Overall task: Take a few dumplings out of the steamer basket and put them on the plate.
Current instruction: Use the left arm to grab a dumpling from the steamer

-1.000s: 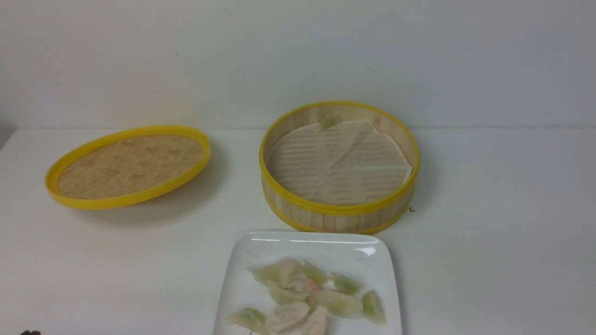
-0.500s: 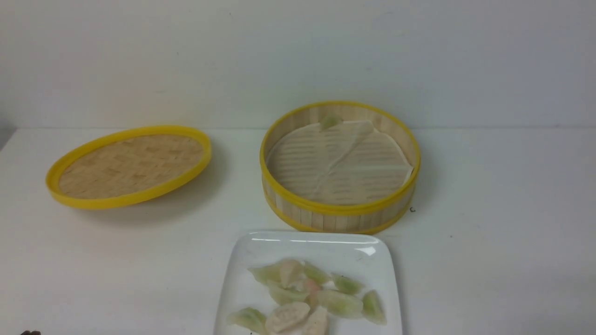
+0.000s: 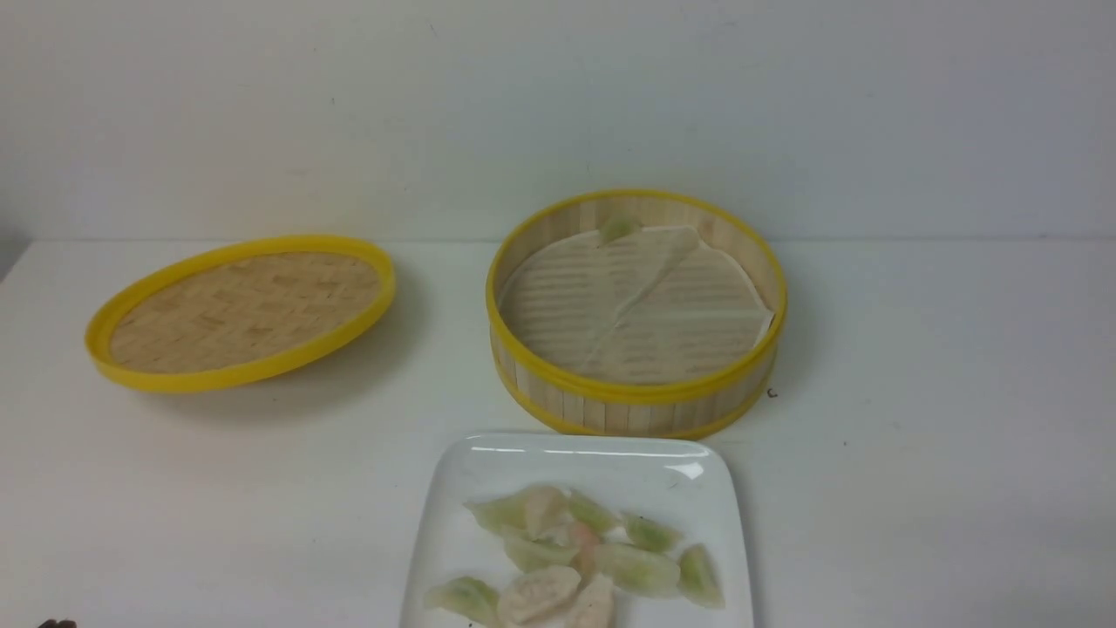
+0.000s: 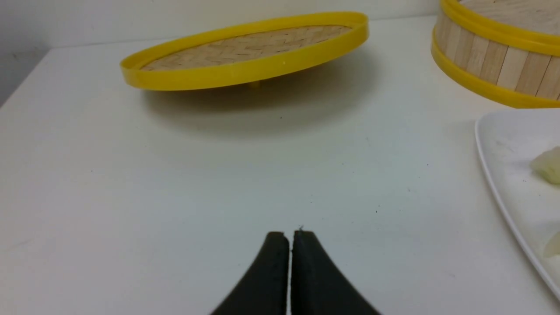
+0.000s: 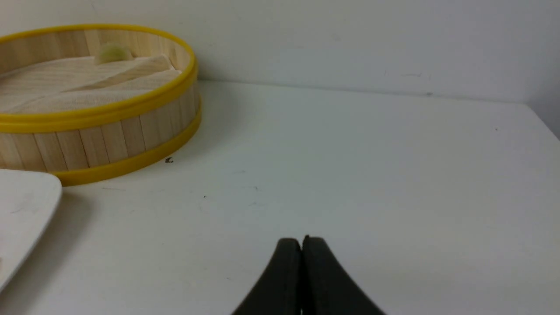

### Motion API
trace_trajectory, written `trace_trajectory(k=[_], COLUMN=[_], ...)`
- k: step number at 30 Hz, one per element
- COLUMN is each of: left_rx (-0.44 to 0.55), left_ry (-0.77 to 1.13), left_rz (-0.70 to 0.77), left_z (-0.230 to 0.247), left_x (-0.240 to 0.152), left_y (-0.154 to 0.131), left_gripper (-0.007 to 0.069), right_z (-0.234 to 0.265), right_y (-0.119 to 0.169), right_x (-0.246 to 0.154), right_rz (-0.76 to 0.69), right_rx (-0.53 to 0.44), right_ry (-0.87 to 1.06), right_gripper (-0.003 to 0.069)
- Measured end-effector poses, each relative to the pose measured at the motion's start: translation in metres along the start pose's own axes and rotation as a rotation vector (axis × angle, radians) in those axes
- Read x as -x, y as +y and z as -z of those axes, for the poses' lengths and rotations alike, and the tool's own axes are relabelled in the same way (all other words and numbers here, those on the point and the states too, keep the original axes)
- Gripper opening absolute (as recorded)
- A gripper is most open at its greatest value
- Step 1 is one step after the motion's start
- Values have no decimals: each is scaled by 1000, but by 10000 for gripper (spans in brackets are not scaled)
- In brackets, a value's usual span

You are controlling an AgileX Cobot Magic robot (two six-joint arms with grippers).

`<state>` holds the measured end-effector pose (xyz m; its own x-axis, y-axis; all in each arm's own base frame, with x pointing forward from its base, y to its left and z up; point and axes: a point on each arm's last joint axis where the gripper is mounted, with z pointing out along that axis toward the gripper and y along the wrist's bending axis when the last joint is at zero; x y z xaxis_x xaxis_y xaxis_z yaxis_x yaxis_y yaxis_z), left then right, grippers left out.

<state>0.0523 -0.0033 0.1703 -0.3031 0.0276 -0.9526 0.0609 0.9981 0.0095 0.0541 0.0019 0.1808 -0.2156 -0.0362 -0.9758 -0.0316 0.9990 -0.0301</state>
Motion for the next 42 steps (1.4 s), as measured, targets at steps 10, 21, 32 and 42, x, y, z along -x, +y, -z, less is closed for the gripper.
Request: trace_trajectory(k=[10,21,32,42], left_rx=[-2,-83,-126,-459], left_ry=[-133,-715,410,641], left_rz=[32,428,81,-274], left_z=[1,34,-90,-227], left_x=[12,101,219,225], left_y=[0,7,-25,-133], left_gripper=[-6,-6,-6,-6], right_z=[0,0,0,0], right_y=[0,0,0,0], right_x=[0,0,0,0], right_rz=[0,-1,-1,-1], right_rx=[0,0,0,0], right_ry=[0,1,1,1], right_gripper=[-15,-15,-15,-15])
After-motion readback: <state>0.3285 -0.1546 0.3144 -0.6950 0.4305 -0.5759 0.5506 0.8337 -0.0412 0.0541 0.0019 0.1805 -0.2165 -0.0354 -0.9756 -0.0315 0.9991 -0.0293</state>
